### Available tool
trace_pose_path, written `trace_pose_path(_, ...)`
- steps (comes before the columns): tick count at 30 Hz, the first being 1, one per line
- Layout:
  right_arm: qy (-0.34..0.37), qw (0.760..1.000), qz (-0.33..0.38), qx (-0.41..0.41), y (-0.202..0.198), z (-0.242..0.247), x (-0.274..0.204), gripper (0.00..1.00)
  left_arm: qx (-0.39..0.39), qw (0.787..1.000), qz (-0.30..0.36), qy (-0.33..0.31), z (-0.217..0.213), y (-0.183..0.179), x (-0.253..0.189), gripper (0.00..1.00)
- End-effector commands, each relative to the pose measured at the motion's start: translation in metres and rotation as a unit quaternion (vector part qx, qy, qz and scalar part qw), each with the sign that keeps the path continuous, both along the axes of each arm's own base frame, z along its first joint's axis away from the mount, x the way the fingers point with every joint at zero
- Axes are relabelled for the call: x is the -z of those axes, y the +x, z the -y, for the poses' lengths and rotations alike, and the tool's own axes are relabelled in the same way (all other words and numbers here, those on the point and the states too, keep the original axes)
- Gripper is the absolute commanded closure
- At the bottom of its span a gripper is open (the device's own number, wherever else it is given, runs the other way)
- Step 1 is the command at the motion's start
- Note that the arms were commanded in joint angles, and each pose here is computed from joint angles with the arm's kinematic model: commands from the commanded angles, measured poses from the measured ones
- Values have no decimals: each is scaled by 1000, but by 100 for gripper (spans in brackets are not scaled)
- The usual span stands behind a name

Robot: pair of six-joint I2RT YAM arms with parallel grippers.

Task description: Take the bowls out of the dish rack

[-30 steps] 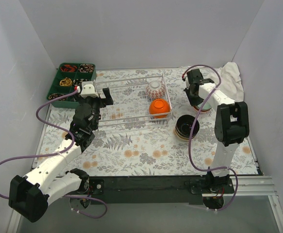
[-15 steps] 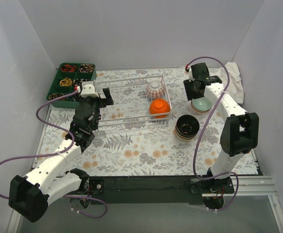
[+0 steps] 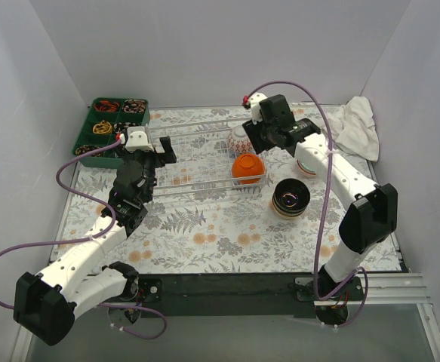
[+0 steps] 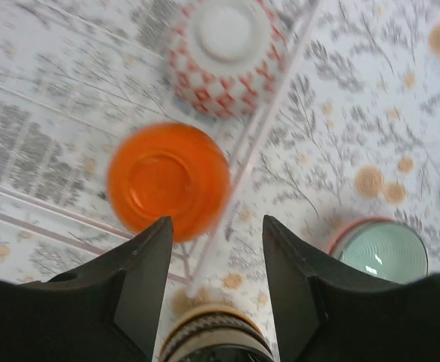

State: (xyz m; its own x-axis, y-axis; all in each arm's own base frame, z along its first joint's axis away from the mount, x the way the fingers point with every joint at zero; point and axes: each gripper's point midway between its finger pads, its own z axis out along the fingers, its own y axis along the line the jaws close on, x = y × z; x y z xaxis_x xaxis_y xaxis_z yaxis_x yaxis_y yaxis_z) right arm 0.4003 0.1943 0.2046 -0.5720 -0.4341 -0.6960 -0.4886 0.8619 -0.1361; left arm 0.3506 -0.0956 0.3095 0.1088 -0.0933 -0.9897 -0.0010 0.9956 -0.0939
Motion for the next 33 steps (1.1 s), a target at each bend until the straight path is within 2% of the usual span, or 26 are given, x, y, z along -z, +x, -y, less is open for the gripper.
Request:
trace_pose_path(1, 26, 994, 86, -64, 22, -53, -41, 40, 2, 1000, 6, 1, -1, -2, -1, 2)
trace_pose_path(6, 25, 989, 106, -100, 48, -91, -26, 34, 4, 1000, 3, 3, 0, -1, 2, 2)
trace_pose_path(11, 4, 986, 117, -120, 70, -108, -10, 20, 6, 1000, 3, 4, 1, -1, 3, 2)
trace_pose_path(17, -76, 978, 146, -131, 86, -115, 16, 15, 10, 1000, 4, 1, 3, -1, 2, 2)
trace_pose_path(23, -164, 965, 162, -126, 95, -112, 38, 14, 13, 1000, 5, -1, 3, -2, 0, 2)
trace_pose_path(28, -243, 948, 160, -128, 99, -105, 59, 9, 16, 1000, 3, -2, 5, -2, 2, 2)
trace_pose_path(33, -282, 940, 139, -135, 97, -98, 78, 7, 16, 1000, 3, -2, 5, -2, 2, 2)
